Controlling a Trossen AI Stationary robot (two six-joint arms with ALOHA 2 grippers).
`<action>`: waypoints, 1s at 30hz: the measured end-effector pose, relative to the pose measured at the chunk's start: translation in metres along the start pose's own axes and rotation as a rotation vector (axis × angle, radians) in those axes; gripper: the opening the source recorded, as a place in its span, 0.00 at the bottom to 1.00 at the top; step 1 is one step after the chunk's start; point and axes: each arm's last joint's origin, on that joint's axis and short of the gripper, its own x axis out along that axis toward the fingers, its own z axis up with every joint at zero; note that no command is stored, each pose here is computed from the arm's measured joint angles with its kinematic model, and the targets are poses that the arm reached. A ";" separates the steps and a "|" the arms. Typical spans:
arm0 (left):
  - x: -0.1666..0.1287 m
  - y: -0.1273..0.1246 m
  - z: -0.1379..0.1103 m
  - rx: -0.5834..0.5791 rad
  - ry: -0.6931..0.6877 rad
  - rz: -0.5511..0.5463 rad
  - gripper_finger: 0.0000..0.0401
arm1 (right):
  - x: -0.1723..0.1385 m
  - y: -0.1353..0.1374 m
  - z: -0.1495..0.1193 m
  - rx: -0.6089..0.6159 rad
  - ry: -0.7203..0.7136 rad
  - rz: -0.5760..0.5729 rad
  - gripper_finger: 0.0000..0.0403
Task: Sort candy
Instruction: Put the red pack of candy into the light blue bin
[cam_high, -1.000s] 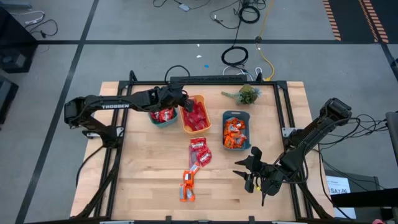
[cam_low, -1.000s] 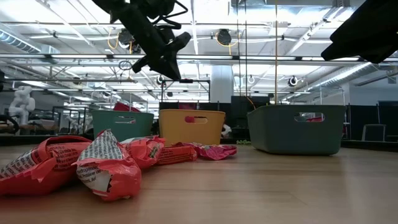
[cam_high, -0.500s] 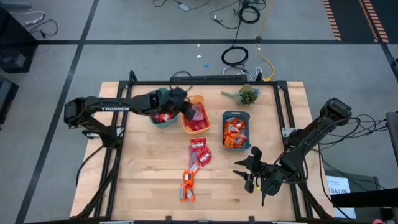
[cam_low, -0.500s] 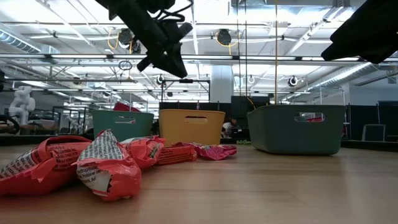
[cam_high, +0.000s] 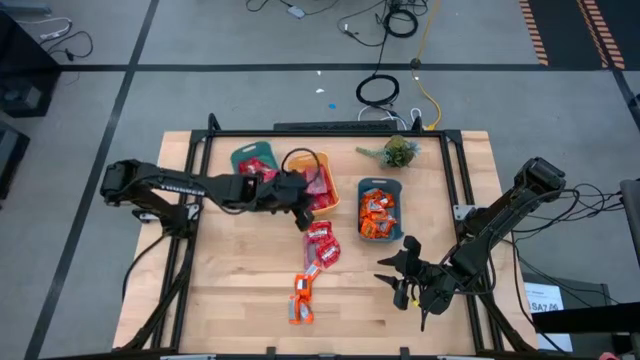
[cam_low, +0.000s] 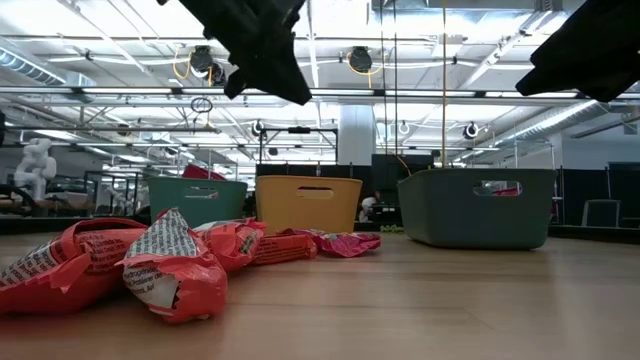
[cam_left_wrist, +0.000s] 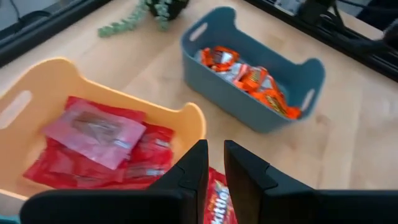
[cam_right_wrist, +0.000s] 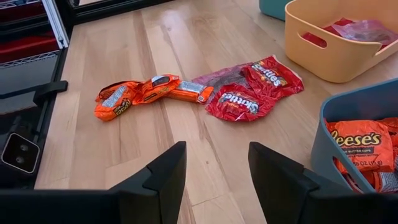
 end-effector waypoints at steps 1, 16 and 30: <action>-0.001 -0.003 -0.002 0.007 0.002 -0.009 0.15 | 0.000 0.000 0.000 0.001 -0.001 0.000 0.41; -0.010 -0.033 -0.021 0.109 0.029 -0.085 0.15 | 0.000 0.001 0.001 0.012 -0.007 0.008 0.41; 0.056 -0.067 -0.073 0.196 0.120 -0.101 0.35 | 0.000 0.002 0.001 0.015 -0.011 0.014 0.41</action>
